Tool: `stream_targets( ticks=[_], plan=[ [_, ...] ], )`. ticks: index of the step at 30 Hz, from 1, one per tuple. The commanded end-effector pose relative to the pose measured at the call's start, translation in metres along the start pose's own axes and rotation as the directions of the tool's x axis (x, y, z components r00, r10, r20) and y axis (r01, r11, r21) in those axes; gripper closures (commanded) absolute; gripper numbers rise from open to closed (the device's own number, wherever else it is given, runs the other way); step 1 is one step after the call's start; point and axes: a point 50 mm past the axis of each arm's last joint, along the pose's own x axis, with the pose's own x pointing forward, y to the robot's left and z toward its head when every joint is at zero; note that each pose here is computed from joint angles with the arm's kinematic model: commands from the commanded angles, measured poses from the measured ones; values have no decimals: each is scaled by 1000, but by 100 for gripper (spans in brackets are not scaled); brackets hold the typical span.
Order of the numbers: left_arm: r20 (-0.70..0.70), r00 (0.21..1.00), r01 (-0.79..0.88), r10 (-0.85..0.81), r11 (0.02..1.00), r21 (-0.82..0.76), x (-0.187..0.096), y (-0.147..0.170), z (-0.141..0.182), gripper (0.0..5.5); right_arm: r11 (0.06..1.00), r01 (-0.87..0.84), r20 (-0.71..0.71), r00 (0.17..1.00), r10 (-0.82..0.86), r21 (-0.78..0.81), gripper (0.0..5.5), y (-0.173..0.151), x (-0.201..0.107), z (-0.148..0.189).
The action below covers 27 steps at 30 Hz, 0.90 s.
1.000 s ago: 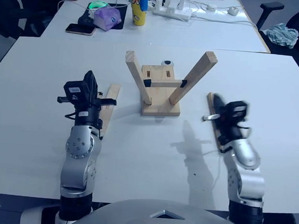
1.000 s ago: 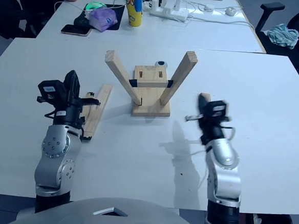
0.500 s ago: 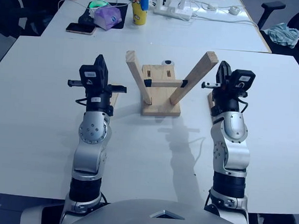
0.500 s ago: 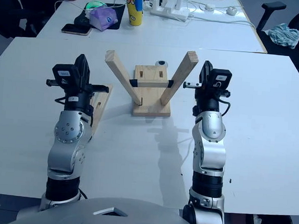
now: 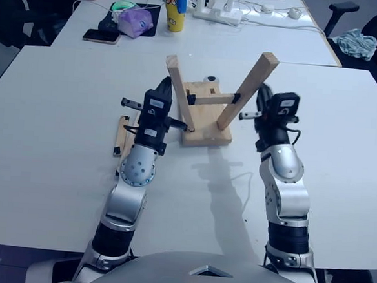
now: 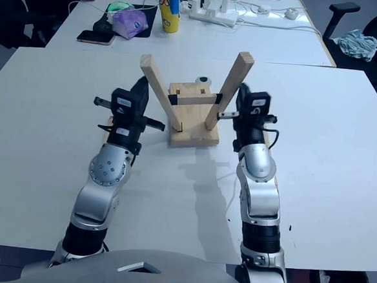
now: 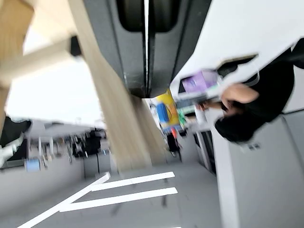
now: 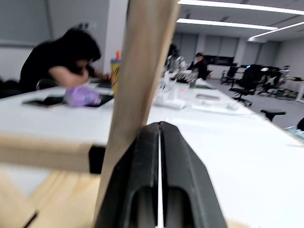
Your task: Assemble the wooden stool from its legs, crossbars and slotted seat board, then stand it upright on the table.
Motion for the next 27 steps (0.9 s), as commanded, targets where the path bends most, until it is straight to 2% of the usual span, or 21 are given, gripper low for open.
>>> stream_targets(
  ticks=[1, 4, 8, 11, 13, 16, 19, 20, 23, 24, 27],
  plan=[
    [-48, 999, 0, 0, 1000, -9, 3, 4, -4, 549, 997, -74, -24, 997, 75, 20, 550, 13, 2, -1],
    [-110, 992, -62, 59, 998, -23, 0, 13, -14, 549, 1000, -19, -44, 999, 19, -6, 550, 3, 3, -4],
    [-176, 967, -198, 186, 979, -49, -7, 34, -25, 549, 988, 147, -71, 986, -150, -46, 550, -23, -2, -8],
    [-127, 948, -297, 292, 955, -23, -10, 51, -18, 549, 974, 223, -41, 974, -225, -40, 550, -34, -3, -4],
    [-28, 948, -317, 317, 949, -2, -7, 55, -4, 549, 971, 238, 5, 971, -238, -15, 550, -35, -1, 3],
    [129, 952, -282, 278, 959, 8, -3, 49, 18, 549, 979, 203, 105, 973, -203, 16, 550, -28, 2, 20],
    [183, 965, -197, 188, 980, 32, 3, 34, 25, 549, 986, 164, 152, 975, -164, 17, 550, -19, 5, 27],
    [165, 977, -146, 138, 989, 34, 6, 27, 21, 549, 990, 143, 151, 978, -144, 17, 550, -15, 6, 26],
    [31, 999, 41, -41, 999, 23, 8, -3, 1, 549, 992, -124, 54, 991, 123, -2, 550, 20, 9, 10],
    [-17, 999, 53, -52, 998, 30, 7, -4, -6, 549, 988, -154, 19, 988, 154, 8, 550, 25, 7, 4],
    [-97, 995, -25, 28, 999, 27, 5, 12, -19, 549, 996, -93, -28, 995, 93, 10, 550, 16, 4, -4]
  ],
)
